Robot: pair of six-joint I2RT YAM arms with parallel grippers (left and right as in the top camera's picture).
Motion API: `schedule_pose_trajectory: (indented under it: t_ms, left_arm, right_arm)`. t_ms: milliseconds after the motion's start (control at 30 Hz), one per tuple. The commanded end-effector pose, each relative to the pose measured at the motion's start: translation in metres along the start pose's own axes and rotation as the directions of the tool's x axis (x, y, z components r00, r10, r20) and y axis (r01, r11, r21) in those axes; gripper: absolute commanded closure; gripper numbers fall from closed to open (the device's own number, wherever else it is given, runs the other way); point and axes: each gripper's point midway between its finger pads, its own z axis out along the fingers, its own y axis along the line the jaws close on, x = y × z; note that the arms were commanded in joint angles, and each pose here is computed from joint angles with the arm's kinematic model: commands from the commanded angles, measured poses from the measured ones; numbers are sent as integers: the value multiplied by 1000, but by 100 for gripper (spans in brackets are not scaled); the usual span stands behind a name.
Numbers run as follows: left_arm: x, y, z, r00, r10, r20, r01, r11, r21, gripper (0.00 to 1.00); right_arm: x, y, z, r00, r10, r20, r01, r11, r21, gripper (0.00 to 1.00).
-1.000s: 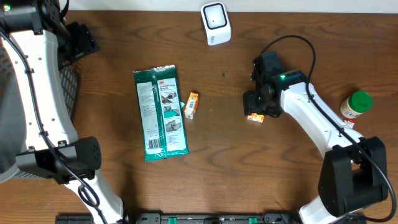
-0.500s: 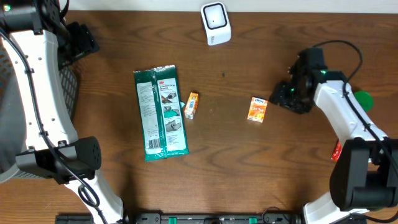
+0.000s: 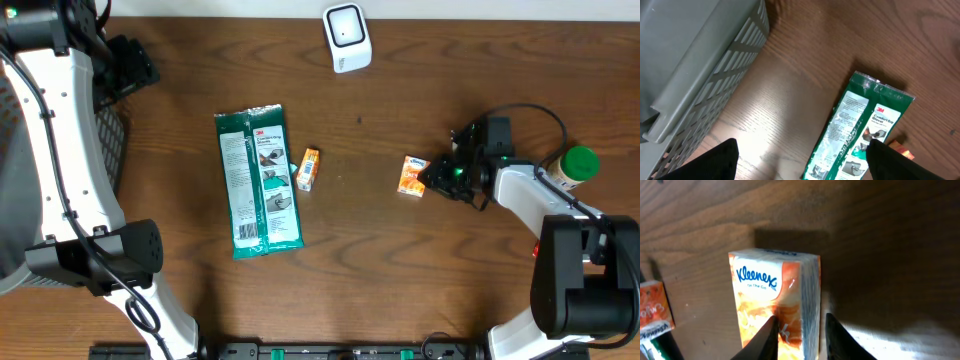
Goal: Scan the item barcode
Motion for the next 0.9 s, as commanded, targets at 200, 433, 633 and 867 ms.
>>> schedule_pose_trajectory:
  t_ms: [200,433,633,867]
  left_arm:
    - [11,8,2,999,13,-51,-15,999,-34,18]
    - [11,8,2,999,13,-51,-15,999,-34,18]
    - [11,8,2,999,13,-51,-15,999,-34,18]
    - [11,8,2,999,13,-51,-15,999,-34,18]
  right_arm:
    - [15,-12,19,997,-42,59,42,999,5,72]
    - [1,-8,1,995,-33,97,37,999,-35,99]
    - [-12,9,-52,978,-139,153,139,990,15,99]
    - [-6,40,-114,954,-224,198,225,974,15,99]
